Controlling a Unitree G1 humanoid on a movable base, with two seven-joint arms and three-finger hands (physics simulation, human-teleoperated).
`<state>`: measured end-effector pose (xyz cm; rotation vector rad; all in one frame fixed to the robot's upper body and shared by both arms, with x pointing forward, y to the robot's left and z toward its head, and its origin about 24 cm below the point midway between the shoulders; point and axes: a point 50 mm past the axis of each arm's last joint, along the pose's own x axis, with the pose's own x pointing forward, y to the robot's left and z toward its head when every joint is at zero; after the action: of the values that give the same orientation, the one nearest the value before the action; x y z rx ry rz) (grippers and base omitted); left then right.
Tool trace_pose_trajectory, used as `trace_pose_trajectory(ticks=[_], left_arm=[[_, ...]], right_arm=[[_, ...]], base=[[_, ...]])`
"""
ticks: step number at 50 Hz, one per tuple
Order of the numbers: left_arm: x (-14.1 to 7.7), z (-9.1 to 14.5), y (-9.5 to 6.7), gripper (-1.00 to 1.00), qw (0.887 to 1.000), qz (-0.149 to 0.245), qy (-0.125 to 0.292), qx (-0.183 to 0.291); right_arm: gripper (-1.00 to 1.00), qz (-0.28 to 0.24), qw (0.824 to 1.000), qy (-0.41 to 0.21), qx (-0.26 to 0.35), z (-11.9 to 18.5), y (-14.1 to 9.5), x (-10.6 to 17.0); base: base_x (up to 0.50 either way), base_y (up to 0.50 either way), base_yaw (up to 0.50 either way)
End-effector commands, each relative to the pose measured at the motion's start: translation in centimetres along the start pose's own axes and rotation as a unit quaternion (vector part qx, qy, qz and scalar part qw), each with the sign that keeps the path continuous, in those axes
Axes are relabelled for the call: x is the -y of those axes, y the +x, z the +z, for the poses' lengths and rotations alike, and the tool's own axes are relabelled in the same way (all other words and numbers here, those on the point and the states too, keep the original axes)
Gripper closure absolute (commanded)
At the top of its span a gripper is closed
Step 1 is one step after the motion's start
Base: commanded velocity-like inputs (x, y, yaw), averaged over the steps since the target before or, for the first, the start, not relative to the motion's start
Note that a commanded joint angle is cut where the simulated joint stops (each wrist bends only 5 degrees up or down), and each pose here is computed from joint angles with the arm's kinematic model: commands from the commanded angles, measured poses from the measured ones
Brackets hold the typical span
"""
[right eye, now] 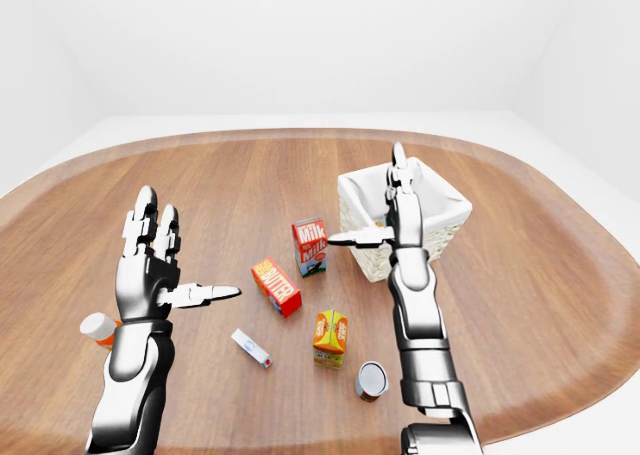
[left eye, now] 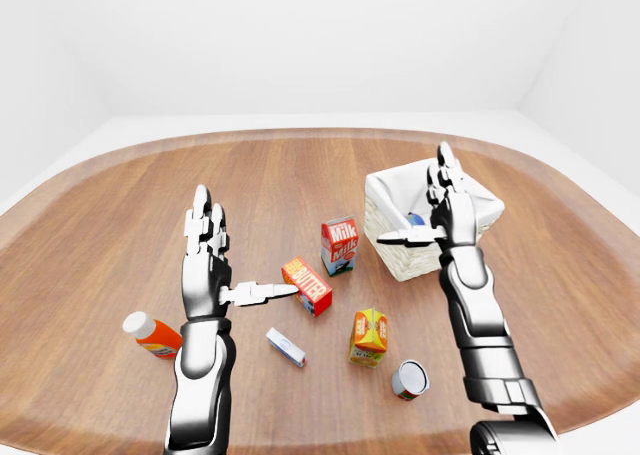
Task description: Pick up the alphabet soup and the tomato sauce, and put them in the basket.
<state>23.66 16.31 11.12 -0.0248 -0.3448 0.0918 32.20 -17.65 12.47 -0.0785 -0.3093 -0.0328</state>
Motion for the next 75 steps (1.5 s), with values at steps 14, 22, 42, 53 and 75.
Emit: trace_pose_trajectory(ticks=[14,22,42,53,75], left_arm=[[-0.1,-0.4,-0.1,-1.0,1.0,-0.006,0.003,-0.008],[-0.1,-0.5,0.0,-1.0,1.0,-0.001,0.005,-0.012],[-0.1,-0.5,-0.1,-1.0,1.0,-0.001,0.005,-0.011],[-0.1,-0.5,-0.1,-1.0,1.0,-0.001,0.005,-0.011],[-0.1,-0.4,-0.2,-1.0,1.0,-0.002,0.005,-0.009]], right_arm=[[-1.0,0.012,1.0,-0.008,0.008,0.1,-4.4,0.0],[-1.0,0.018,1.0,-0.005,0.002,0.0,-6.1,0.0],[-1.0,0.029,0.999,-0.002,-0.019,-0.1,-9.9,-0.2],[-1.0,0.036,0.999,0.005,-0.027,0.2,-11.7,-0.4],[-1.0,0.037,0.995,0.033,-0.086,-0.8,-15.5,-0.4]], base=[[0.0,0.0,0.0],[0.0,0.0,0.0],[0.0,0.0,0.0],[0.0,0.0,0.0],[0.0,0.0,0.0]])
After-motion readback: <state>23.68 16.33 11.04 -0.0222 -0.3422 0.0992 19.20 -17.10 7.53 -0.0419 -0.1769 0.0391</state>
